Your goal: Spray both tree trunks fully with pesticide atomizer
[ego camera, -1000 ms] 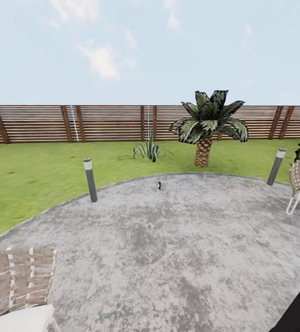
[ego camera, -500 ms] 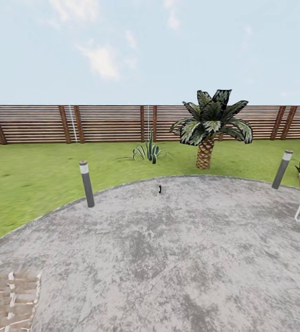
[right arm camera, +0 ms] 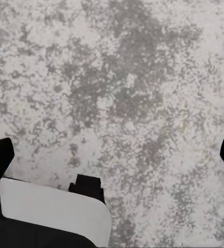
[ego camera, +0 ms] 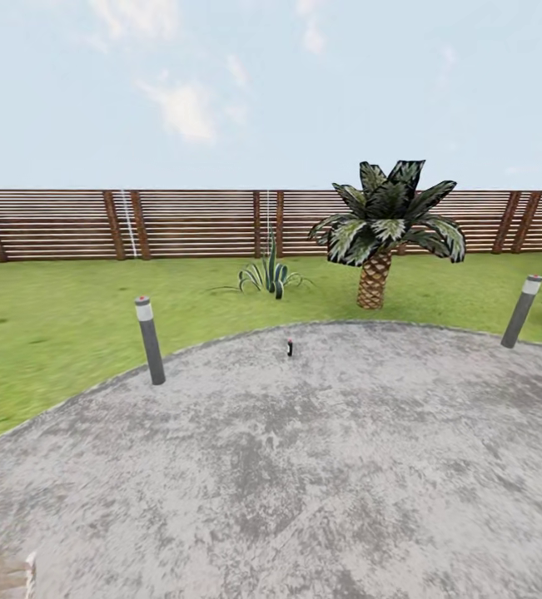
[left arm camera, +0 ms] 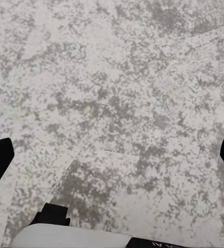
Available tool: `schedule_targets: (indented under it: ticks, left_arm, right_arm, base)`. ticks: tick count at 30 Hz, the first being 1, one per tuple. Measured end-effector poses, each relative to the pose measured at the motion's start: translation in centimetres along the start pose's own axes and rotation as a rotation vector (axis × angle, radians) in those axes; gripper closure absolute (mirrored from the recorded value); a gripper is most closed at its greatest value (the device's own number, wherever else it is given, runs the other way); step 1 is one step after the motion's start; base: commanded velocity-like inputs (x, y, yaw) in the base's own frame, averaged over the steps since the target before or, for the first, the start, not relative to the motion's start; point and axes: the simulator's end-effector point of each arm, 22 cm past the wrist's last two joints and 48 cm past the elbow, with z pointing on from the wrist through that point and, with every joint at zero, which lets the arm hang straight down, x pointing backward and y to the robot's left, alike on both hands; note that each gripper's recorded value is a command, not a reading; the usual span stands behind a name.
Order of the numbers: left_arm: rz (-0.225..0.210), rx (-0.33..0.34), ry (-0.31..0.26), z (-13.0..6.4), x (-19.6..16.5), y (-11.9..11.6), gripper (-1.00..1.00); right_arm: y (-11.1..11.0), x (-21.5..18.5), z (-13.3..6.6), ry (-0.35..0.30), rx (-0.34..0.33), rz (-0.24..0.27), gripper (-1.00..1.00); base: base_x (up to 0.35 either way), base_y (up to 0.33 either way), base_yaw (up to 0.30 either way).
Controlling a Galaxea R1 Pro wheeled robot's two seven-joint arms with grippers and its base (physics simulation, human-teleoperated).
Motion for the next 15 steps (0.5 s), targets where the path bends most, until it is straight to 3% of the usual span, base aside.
schedule_targets:
  ticks: [1, 4, 6, 8, 10, 15]
  left_arm:
    - [0.0, 0.0, 0.001, 0.0, 0.1, 0.0, -1.0]
    - [-0.001, -0.003, 0.012, 0.0, 0.5, 0.1, -1.0]
    - [-0.002, -0.004, 0.014, 0.0, 0.6, 0.1, -1.0]
    - [-0.002, -0.006, 0.015, 0.0, 0.6, 0.2, -1.0]
    - [-0.001, -0.008, 0.016, 0.0, 0.7, 0.3, -1.0]
    - [0.001, -0.007, 0.019, -0.1, 0.8, 0.2, -1.0]
  right_arm:
    - [-0.2, -1.6, 0.1, -0.045, 0.004, 0.0, -1.0]
    - [-1.2, -13.3, -0.4, -0.323, 0.033, 0.001, -1.0]
    - [-1.0, -17.5, -1.1, -0.412, 0.036, 0.002, -1.0]
    - [-0.2, -20.8, -1.7, -0.474, 0.029, -0.019, -1.0]
    - [0.8, -23.4, -2.2, -0.519, 0.017, -0.074, -1.0]
    - [2.6, -24.1, -2.2, -0.527, -0.005, -0.118, -1.0]
  base:
    - [0.349, 0.0, 0.0]
    - [0.349, 0.0, 0.0]
    - [0.35, 0.0, 0.0]
    - [0.35, 0.0, 0.0]
    - [0.35, 0.0, 0.0]
    - [0.35, 0.0, 0.0]
